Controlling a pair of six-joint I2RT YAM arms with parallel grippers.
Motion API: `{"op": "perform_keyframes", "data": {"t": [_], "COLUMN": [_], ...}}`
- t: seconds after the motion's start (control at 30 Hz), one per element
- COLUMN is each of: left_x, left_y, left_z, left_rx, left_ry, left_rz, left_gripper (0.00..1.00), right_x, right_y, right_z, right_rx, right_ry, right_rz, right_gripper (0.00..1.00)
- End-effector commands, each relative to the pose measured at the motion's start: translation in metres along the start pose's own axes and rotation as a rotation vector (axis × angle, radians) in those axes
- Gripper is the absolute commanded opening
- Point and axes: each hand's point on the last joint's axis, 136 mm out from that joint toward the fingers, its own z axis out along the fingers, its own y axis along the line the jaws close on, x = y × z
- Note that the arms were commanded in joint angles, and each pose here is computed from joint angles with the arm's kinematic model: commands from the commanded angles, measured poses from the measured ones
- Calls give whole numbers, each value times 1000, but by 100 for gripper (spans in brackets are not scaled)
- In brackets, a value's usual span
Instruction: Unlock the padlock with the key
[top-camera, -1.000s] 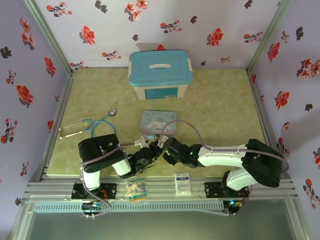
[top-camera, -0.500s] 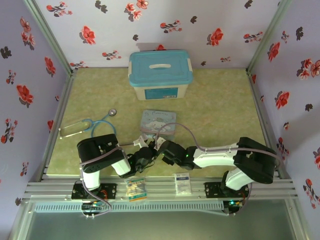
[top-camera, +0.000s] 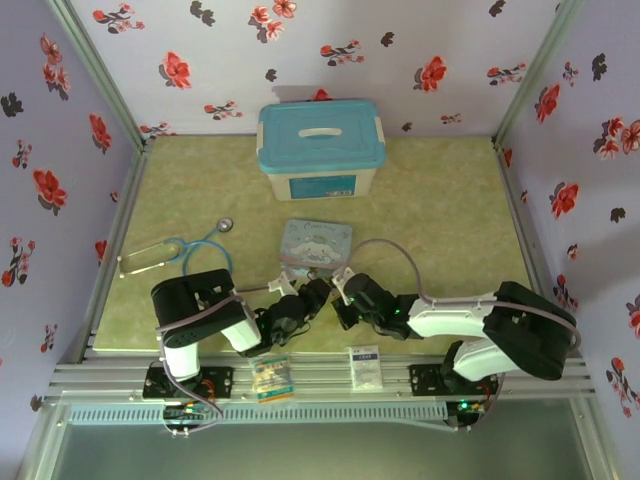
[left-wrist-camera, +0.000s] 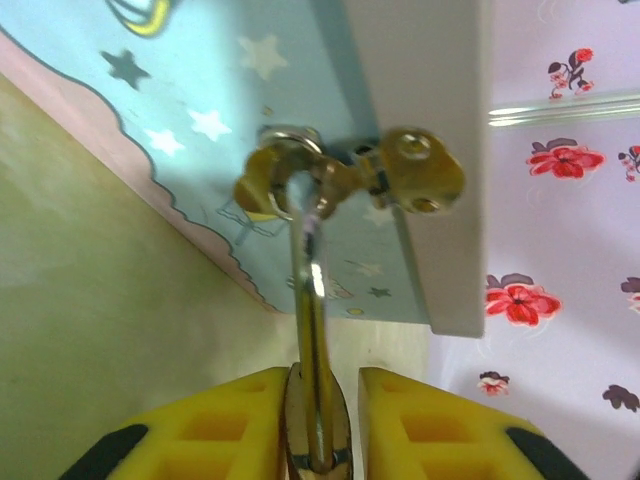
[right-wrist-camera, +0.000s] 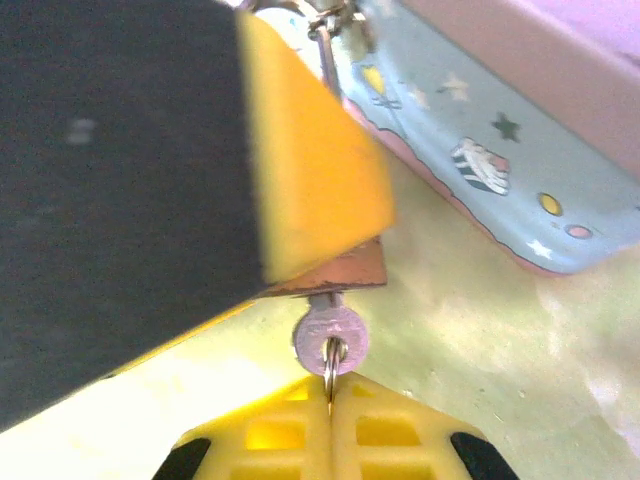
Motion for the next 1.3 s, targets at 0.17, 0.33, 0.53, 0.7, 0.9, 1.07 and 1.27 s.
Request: {"op": "perform_keyframes", "data": {"t": [0.17, 0.33, 0.53, 0.7, 0.9, 1.07, 1.27], "left_x": [-6, -8, -11, -17, -19, -18, -14], "left_y": [10, 16, 11, 8, -1, -2, -12], "left_z": [-8, -8, -7, -4, -2, -4, -5], "left_rx": [-18, -29, -20, -13, 6, 2, 28], "left_ry": [-24, -34, -48, -69, -68, -52, -31], "left_rz": [59, 53, 66, 77, 87, 81, 63], "left_gripper": [31, 27, 19, 18, 1, 0, 0], "right_x": [-13, -19, -8, -10, -8, -22, -25], "right_y": [16, 14, 2, 12, -14, -38, -16], "right_z": [-4, -6, -8, -13, -13, -33, -24], "right_rx": [-193, -281, -182, -237, -73, 139, 186], "right_ry": [-47, -75, 2, 4, 22, 11, 115], "right_rz": [192, 300, 245, 240, 232, 89, -204], "right_gripper": [5, 5, 6, 6, 35, 52, 49]}}
